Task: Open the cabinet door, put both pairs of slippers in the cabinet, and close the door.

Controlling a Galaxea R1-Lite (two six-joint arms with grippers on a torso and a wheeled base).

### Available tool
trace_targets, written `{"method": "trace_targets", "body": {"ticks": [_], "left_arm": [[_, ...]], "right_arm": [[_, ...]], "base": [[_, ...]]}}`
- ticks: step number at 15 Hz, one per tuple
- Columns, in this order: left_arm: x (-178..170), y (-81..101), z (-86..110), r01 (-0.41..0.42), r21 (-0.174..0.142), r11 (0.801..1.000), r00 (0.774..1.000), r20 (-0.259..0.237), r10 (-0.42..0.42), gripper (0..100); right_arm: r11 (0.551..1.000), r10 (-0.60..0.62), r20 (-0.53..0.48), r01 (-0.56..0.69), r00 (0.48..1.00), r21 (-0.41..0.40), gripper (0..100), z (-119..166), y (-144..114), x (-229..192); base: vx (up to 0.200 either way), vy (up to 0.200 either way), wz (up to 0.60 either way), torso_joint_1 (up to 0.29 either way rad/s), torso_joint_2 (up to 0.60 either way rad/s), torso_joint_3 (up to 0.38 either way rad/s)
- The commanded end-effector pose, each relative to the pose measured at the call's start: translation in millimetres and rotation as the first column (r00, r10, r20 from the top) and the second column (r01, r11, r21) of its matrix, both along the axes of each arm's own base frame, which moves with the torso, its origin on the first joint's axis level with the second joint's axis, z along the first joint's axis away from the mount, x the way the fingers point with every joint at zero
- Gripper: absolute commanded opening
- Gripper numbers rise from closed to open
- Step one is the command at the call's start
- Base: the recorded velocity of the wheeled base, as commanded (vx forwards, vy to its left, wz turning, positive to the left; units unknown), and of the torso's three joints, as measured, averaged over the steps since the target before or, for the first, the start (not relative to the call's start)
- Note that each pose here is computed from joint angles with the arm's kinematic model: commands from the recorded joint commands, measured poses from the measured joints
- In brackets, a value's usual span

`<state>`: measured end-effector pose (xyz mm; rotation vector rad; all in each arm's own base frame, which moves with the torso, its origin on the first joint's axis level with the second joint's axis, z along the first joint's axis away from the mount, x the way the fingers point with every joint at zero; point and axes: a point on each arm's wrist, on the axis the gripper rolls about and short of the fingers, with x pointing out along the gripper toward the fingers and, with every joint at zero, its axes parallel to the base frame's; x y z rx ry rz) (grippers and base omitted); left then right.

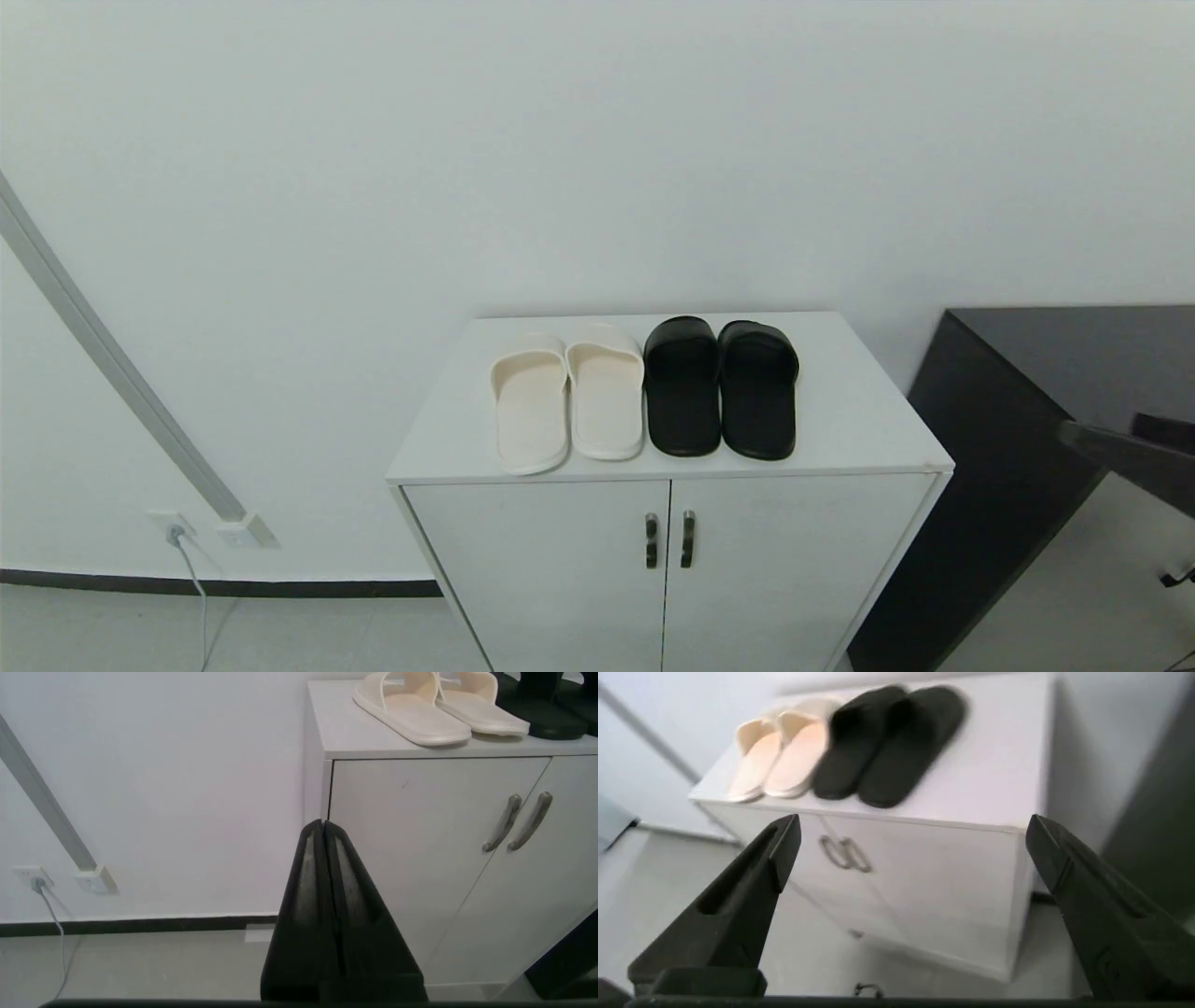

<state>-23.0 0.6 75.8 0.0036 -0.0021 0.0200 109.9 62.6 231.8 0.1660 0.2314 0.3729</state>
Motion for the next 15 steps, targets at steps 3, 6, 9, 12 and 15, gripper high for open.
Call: {"method": "trace_targets", "body": {"ticks": [3, 6, 9, 12, 15], "left_arm": [[0.1, 0.0, -0.1, 0.0, -0.001, 1.0, 1.0, -0.002, 0.0, 0], [0.1, 0.0, -0.1, 0.0, 0.001, 1.0, 1.0, -0.002, 0.0, 0], [0.1, 0.0, -0.1, 0.0, 0.001, 1.0, 1.0, -0.002, 0.0, 0], [0.1, 0.0, -0.1, 0.0, 0.003, 1.0, 1.0, -0.002, 0.0, 0], [0.1, 0.0, -0.1, 0.0, 0.001, 1.0, 1.0, -0.002, 0.0, 0]], "right_arm": [[0.997, -0.031, -0.051, 0.027, 0.998, -0.072, 100, -21.2, 109.7, 80.9], [0.986, -0.142, -0.016, 0.14, 0.99, -0.087, 100, -39.4, 149.2, 121.8], [0.957, -0.269, 0.022, 0.27, 0.963, -0.107, 100, -59.0, 183.5, 160.4], [0.948, -0.289, 0.045, 0.293, 0.956, -0.123, 100, -65.7, 200.0, 186.3], [0.932, -0.326, 0.068, 0.333, 0.943, -0.143, 100, -75.1, 207.4, 216.9]], "base": [[0.0, 0.0, 0.0, 0.0, 0.0, 0.0], [0.0, 0.0, 0.0, 0.0, 0.0, 0.0], [0.0, 0.0, 0.0, 0.0, 0.0, 0.0], [0.0, 0.0, 0.0, 0.0, 0.0, 0.0], [0.0, 0.0, 0.0, 0.0, 0.0, 0.0]]}}
